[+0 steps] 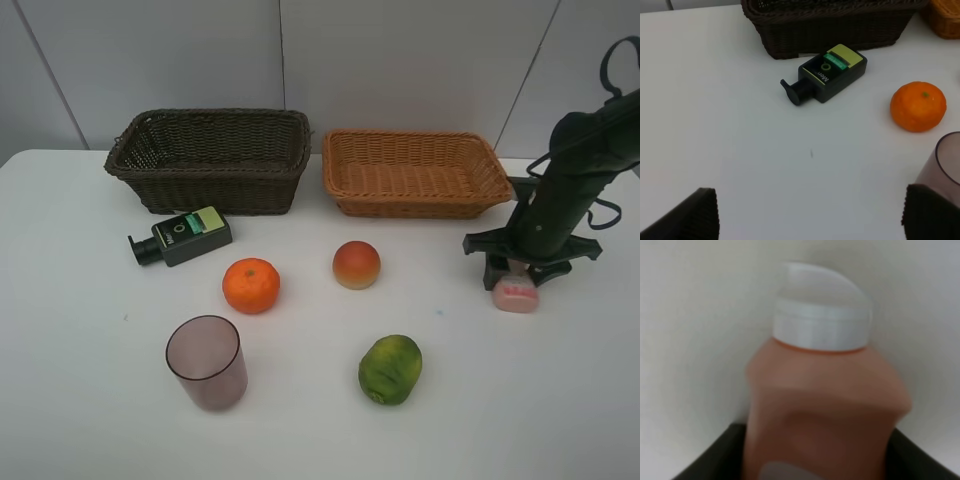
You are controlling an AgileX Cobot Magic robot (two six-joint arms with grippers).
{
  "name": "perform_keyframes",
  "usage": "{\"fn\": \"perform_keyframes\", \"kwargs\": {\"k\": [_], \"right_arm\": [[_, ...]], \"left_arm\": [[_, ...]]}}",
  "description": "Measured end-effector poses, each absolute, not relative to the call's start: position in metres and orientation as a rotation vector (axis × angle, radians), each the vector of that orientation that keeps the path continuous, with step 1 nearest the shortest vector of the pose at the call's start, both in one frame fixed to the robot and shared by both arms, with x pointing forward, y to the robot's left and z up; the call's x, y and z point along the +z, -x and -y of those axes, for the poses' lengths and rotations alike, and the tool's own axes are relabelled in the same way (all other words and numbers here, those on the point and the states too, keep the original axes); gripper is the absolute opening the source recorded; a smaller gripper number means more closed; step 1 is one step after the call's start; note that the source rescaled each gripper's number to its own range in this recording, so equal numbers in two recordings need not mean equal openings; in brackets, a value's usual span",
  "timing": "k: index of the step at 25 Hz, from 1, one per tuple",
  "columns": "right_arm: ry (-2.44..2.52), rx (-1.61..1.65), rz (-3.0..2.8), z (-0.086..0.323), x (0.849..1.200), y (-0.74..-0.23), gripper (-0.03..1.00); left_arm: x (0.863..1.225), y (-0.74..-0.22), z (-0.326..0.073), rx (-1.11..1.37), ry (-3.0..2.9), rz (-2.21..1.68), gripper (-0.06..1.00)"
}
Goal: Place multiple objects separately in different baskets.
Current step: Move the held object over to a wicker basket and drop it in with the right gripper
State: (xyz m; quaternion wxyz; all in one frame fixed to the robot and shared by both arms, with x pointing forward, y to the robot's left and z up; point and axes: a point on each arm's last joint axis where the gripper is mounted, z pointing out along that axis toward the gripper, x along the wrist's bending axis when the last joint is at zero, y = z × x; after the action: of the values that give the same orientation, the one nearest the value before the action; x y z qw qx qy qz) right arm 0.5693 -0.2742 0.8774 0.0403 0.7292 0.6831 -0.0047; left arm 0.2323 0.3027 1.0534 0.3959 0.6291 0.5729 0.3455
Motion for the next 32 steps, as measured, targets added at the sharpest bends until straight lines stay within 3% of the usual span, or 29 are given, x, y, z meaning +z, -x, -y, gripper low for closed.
{"fn": "perform_keyframes", "kwargs": {"k": [15, 23, 32], "right_arm": [[-2.219, -0.034, -2.114, 0.269, 0.885, -0.569, 0.02], [-2.043, 0.007, -2.235, 0.217, 0.965, -0.565, 0.02], [-1.702, 0.188, -2.419, 0.123, 1.038, -0.575, 0.02]], "left_arm": [[1.053, -0.232, -0.303, 0.876, -1.594, -1.452, 0.95], [1.054, -0.232, -0.303, 0.877, -1.593, -1.451, 0.95], [1.054, -0.232, -0.303, 0.877, -1.592, -1.450, 0.95]]}}
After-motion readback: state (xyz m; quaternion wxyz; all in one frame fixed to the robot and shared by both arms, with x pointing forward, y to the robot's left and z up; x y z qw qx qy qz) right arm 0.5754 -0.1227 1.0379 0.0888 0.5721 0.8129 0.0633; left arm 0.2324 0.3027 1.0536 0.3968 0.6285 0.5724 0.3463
